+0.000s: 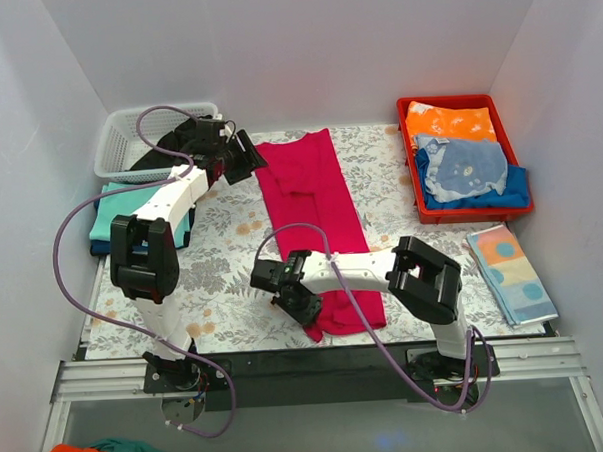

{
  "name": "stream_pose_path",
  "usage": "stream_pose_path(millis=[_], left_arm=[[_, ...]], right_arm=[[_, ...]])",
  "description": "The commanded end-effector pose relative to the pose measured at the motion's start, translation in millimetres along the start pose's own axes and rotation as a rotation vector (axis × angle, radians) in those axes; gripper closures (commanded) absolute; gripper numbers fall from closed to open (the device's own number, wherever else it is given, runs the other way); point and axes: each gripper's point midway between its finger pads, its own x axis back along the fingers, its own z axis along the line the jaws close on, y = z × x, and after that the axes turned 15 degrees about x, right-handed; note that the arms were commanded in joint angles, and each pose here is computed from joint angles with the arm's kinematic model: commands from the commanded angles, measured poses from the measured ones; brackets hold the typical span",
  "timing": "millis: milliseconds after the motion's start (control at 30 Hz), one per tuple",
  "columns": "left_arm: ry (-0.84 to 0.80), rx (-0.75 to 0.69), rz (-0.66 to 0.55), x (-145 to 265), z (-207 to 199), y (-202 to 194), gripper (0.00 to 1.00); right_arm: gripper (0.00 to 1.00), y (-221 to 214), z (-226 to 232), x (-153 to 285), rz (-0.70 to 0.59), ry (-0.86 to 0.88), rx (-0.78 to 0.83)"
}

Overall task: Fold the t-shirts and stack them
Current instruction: Fold the tshirt

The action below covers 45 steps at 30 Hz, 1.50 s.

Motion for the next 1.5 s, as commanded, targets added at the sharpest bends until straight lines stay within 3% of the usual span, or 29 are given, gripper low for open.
stream_pose_path(millis=[0,133,267,433,533,700,1100,1333,1467], left_arm=[[-0.034,-0.031,-0.008,27.2,-21.3,4.5,0.42],[-0.020,-0.038,0.038,26.0,-19.2,-16.6,0.42],[0.021,-0.075,0.094,22.4,-16.0,-54.4,0.42],[0.118,-0.071,0.205,10.3,5.4,-127.1,0.42],[0.172,0.017,0.243,6.2,19.5,-150.0,0.42],[0.230,0.046,0.261,3.3,38.0,-170.6,0.43],[0.466,0.017,0.195,-39.9,86.0,-163.4,0.43],[0.509,0.024,0.157,-66.6,85.4,-135.4,0.43],[0.462,0.063,0.118,-83.9,70.2,-96.7,0.43]], right_arm=[[0.75,29.5,-21.9,41.8,-0.173,-0.138,-0.076],[0.73,20.2,-40.4,103.2,-0.327,-0.218,-0.202],[0.71,-6.7,-64.6,127.9,-0.389,-0.279,-0.345],[0.71,-59.7,-107.9,100.5,-0.264,-0.283,-0.517],[0.71,-74.0,-137.3,90.7,-0.219,-0.322,-0.565],[0.71,-77.6,-170.6,75.1,-0.204,-0.339,-0.632],[0.73,-71.0,-170.4,7.9,-0.147,-0.212,-0.619],[0.73,-77.4,-168.9,-10.9,-0.075,-0.203,-0.609],[0.74,-63.6,-180.6,-10.3,-0.082,-0.214,-0.602]])
